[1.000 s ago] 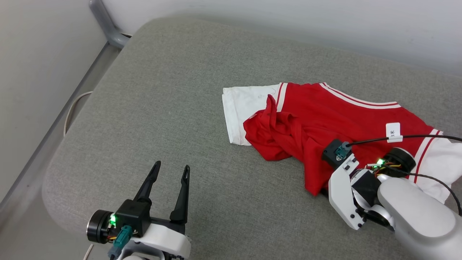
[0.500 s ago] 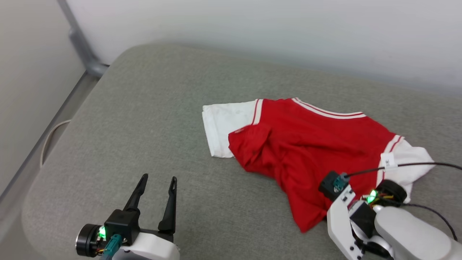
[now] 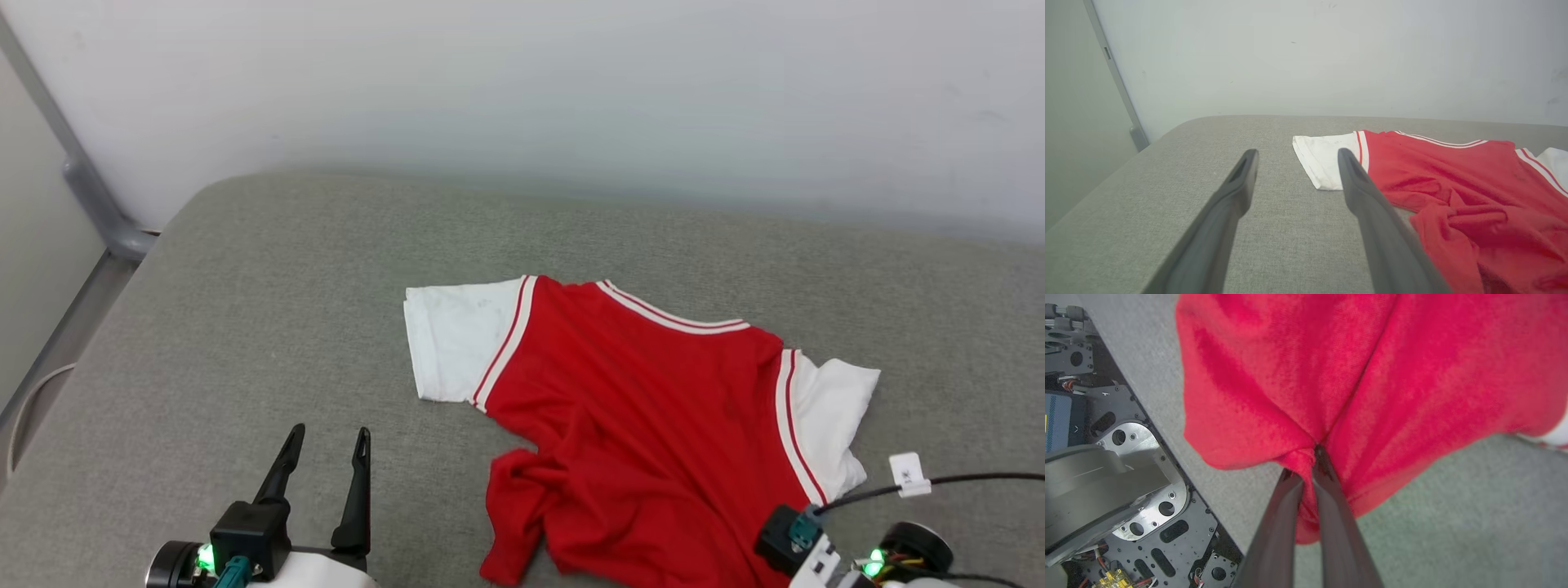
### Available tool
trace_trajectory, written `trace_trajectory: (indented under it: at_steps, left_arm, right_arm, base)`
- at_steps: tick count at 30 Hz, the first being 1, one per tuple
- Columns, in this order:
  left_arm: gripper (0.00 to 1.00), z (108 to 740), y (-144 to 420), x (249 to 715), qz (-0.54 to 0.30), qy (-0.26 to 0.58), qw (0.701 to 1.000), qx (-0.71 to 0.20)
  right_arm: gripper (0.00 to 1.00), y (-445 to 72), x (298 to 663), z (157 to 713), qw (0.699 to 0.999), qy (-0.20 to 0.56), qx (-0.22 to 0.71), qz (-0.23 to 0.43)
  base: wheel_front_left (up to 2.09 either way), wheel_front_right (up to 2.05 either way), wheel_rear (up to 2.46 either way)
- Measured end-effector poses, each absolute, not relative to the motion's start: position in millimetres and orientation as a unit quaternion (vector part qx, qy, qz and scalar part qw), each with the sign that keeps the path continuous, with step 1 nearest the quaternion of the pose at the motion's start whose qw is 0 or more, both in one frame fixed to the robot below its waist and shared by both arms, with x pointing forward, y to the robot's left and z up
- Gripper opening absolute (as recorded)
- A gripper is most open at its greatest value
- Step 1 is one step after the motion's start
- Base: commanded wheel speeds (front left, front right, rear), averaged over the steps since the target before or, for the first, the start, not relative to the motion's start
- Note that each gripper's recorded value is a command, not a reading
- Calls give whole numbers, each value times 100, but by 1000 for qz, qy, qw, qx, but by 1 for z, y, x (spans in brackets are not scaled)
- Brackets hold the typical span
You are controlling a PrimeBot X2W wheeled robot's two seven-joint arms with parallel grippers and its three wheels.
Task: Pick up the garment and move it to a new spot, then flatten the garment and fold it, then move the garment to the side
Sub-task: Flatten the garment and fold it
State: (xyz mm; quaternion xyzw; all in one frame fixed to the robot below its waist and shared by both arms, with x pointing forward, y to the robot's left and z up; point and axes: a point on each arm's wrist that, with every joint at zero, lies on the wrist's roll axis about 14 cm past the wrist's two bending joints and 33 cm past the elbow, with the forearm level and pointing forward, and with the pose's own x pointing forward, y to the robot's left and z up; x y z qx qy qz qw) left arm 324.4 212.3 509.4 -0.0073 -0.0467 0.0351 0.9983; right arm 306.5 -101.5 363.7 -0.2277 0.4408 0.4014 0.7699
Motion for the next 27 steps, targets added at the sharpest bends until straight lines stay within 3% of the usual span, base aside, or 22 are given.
trace_trajectory:
  at_steps: [6,7,8,17,22,27]
  left_arm:
    - [100,510,206,328,23,-47,999,-8]
    - [100,509,203,330,18,-46,999,-9]
    - [100,508,201,331,15,-44,999,-9]
    - [100,512,192,339,-3,-50,999,-7]
    - [100,512,187,341,-11,-51,999,-8]
    - [100,508,183,344,-18,-44,999,-6]
  right_arm:
    - [0,-120,288,363,775,455,-210,385]
    - [76,-118,292,368,787,438,-202,384]
    - [100,-118,294,370,794,432,-197,381]
    - [100,-121,355,433,894,292,-115,319]
    - [100,-142,369,445,914,281,-98,274]
    - [100,-172,388,446,919,323,-83,211]
  base:
    - [0,0,0]
    - [0,0,0]
    - [0,0,0]
    - [0,0,0]
    - [0,0,0]
    - [0,0,0]
